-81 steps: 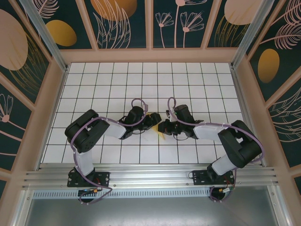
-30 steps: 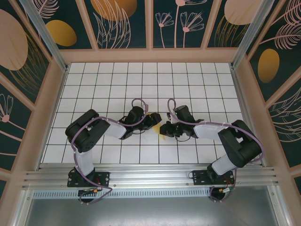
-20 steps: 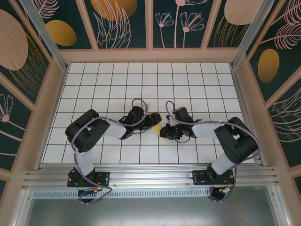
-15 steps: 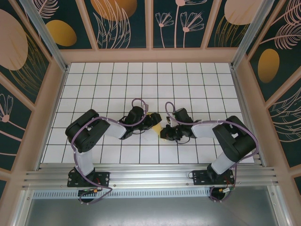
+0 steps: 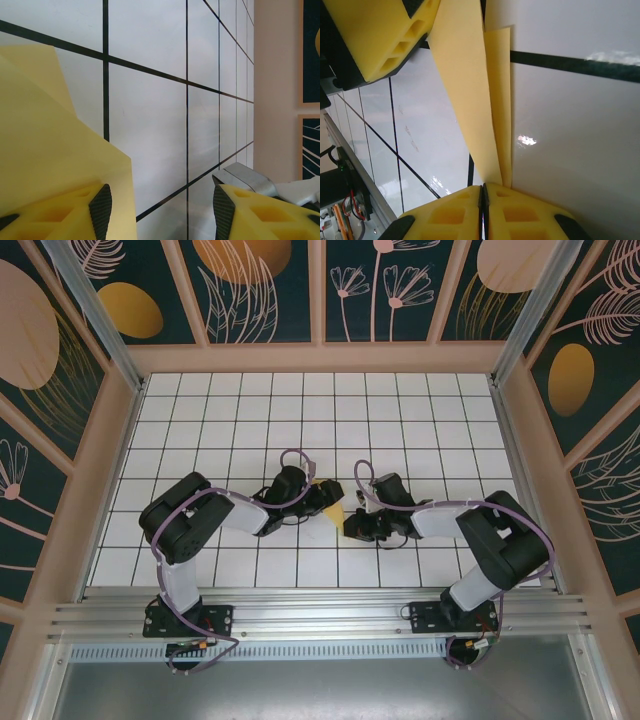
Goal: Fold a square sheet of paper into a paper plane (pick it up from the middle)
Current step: Fold the wing for the fifth time at the center of the table.
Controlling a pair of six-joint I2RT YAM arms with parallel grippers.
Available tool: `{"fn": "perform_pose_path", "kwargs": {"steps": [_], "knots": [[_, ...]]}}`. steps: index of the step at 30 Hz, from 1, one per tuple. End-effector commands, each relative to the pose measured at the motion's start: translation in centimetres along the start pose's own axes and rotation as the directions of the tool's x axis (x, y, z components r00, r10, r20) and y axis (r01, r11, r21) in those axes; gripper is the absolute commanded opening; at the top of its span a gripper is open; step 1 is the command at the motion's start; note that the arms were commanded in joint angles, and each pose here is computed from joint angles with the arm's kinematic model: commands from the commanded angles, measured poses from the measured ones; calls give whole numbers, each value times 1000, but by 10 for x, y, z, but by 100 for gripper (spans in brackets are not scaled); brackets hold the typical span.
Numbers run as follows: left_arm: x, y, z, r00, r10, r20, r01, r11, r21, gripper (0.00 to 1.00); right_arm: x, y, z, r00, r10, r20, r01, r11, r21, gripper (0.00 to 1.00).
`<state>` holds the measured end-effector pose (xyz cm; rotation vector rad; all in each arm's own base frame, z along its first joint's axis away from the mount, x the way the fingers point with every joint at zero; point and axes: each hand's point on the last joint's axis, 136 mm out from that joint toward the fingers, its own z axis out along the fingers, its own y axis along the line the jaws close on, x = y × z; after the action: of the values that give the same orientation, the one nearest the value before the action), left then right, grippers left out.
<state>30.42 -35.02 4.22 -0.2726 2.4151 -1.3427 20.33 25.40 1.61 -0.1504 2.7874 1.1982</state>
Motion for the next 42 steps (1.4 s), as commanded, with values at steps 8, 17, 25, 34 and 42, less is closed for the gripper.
{"fn": "perform_pose_path", "kwargs": {"steps": [8,17,25,34,42], "knots": [[28,83,-2,995,-70,-64,50,962,-270,59,52,-42,-8,985,89,-147,-65,985,160,12],[28,83,-1,995,-70,-68,49,961,-272,59,64,-50,-12,979,86,-187,-48,979,198,11],[28,83,-1,995,-71,-70,49,961,-271,59,65,-53,-14,976,97,-194,-54,975,218,11],[29,83,-1,995,-60,-78,37,961,-276,59,32,-28,-30,997,25,-68,-10,979,205,11],[29,79,1,995,-54,-87,29,963,-266,59,-15,40,-35,997,-25,74,29,998,-64,12]]}}
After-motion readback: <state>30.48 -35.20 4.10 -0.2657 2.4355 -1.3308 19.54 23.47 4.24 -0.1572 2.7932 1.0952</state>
